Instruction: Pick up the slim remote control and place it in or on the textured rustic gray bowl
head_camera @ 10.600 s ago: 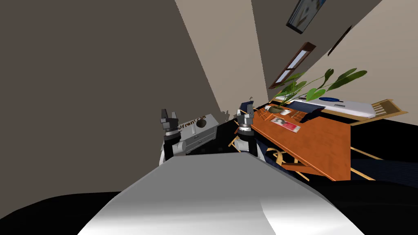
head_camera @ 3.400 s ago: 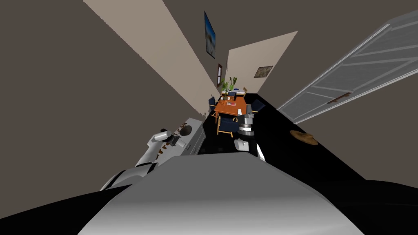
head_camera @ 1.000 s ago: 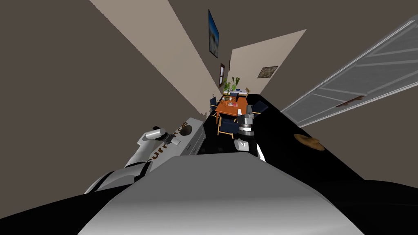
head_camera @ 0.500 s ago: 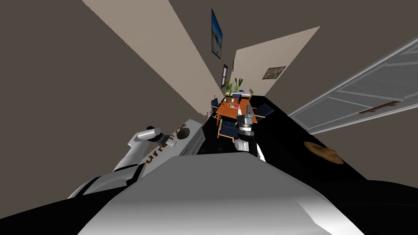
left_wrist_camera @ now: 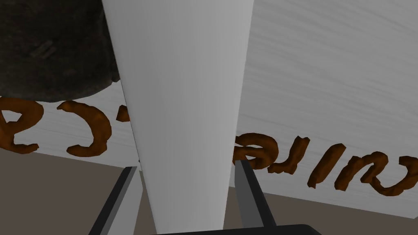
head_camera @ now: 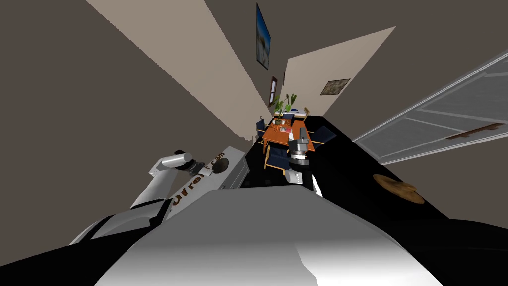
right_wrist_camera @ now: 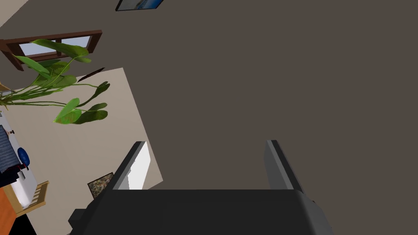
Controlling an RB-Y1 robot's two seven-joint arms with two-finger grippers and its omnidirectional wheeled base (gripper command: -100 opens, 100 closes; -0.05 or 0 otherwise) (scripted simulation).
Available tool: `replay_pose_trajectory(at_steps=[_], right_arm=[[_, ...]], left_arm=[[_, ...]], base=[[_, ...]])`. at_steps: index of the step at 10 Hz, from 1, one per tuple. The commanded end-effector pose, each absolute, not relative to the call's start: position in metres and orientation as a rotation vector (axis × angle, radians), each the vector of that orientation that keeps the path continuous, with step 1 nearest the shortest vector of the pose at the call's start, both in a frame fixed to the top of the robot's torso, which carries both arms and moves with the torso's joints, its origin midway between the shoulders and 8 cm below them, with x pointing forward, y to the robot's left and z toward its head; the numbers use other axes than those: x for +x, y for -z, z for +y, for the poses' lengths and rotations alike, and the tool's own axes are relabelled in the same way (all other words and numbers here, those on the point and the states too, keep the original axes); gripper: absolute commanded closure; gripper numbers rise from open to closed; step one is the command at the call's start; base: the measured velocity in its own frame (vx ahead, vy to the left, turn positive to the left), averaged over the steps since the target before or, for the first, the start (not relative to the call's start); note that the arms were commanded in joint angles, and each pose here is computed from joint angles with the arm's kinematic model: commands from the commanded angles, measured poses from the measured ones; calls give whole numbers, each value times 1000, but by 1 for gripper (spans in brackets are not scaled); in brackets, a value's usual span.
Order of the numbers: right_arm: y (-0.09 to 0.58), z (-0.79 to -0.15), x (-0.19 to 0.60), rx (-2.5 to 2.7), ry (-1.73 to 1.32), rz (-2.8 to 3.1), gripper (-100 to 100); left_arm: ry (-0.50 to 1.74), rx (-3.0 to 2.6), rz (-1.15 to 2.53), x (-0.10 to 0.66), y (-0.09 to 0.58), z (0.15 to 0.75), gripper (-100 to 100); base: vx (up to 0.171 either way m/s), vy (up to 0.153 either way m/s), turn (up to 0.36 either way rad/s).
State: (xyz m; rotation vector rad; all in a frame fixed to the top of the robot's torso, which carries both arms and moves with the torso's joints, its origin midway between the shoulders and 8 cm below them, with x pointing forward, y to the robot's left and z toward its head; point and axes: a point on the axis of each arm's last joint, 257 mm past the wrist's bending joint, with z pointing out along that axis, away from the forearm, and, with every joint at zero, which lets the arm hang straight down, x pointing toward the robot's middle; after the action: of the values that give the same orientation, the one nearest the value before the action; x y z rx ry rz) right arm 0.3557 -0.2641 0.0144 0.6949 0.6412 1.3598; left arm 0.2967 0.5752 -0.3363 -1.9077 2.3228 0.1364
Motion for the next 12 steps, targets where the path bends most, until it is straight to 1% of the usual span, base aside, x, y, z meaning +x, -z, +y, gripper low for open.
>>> replay_pose_trajectory(at_steps=[1, 10, 11, 12], right_arm=[[-14, -264, 356, 695, -1360, 641, 0], [-14, -264, 356, 695, -1360, 641, 0], [-14, -264, 356, 695, -1360, 641, 0], [-14, -264, 356, 695, -1360, 641, 0]], left_arm=[[-129, -1901, 2349, 297, 330, 570, 100], [8, -1824, 2531, 307, 302, 520, 100], [-3, -1836, 2514, 305, 304, 525, 100], [0, -1833, 2519, 305, 304, 524, -100]], base=[[49, -41, -22], [30, -55, -53], [10, -23, -17], [3, -6, -1]])
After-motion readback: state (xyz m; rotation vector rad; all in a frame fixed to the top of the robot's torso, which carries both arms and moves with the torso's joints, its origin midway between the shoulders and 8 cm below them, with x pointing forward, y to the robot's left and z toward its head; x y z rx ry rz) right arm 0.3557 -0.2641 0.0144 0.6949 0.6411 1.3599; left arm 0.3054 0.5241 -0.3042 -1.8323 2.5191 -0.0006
